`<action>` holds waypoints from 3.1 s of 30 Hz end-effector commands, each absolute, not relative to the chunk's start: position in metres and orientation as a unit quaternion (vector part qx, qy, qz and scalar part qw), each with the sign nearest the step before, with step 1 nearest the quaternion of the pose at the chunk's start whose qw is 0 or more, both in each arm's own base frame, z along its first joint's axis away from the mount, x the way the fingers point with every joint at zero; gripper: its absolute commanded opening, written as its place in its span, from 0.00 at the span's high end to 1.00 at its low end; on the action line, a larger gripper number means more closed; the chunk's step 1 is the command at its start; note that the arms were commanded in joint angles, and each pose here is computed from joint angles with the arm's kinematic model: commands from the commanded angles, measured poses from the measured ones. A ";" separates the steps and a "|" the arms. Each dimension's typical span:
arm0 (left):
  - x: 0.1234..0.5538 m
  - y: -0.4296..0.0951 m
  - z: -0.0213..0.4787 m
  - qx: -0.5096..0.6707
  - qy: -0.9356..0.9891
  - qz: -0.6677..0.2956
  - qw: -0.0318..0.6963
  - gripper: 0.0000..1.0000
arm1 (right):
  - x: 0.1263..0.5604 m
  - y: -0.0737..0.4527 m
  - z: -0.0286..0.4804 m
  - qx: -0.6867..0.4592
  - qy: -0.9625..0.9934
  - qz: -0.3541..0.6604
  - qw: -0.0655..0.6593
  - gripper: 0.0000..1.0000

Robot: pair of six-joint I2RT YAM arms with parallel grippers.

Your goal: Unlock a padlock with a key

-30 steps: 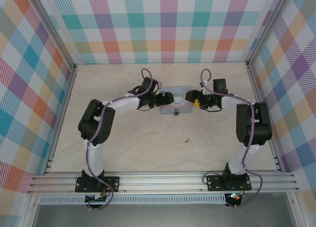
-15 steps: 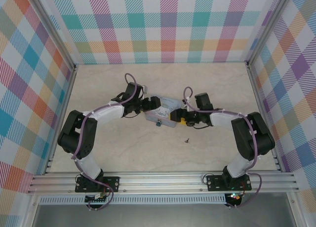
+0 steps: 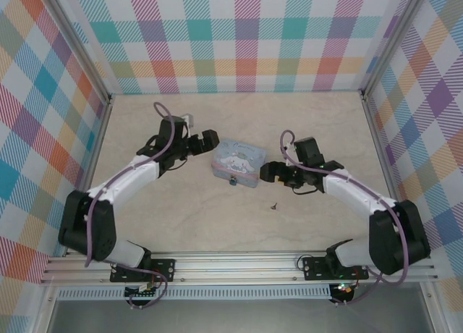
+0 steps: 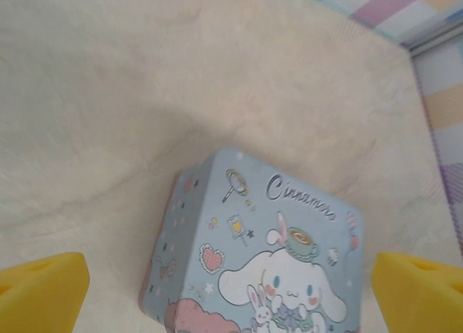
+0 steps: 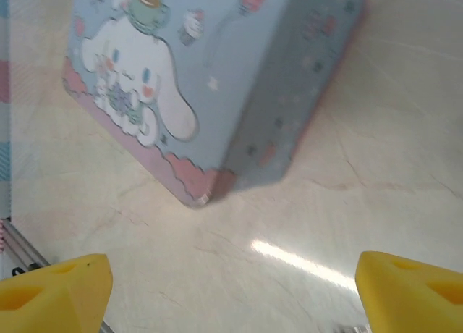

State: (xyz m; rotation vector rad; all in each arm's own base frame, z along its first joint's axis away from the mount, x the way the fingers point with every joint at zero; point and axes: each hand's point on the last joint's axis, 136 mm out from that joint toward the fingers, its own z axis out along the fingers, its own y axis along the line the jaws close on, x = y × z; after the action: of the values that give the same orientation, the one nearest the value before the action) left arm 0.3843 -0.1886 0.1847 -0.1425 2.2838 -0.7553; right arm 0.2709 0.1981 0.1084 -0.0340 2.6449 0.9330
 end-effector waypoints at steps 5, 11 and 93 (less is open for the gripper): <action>0.350 -0.166 0.186 -0.062 0.883 -0.277 0.374 0.00 | 0.214 0.156 0.067 0.079 0.975 0.189 0.083 0.22; 0.333 -0.158 0.188 -0.062 0.879 -0.277 0.383 0.00 | 0.215 0.162 0.044 0.085 0.986 0.126 0.072 0.25; 0.317 -0.150 0.184 -0.062 0.879 -0.279 0.381 0.00 | 0.177 0.172 0.009 0.059 0.997 0.050 -0.003 0.65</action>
State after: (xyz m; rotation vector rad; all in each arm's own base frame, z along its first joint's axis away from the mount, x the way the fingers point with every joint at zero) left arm 0.3179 -0.1535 0.1802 -0.1651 2.2552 -0.7174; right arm 0.2081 0.1769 0.0140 0.1738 3.0328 0.1705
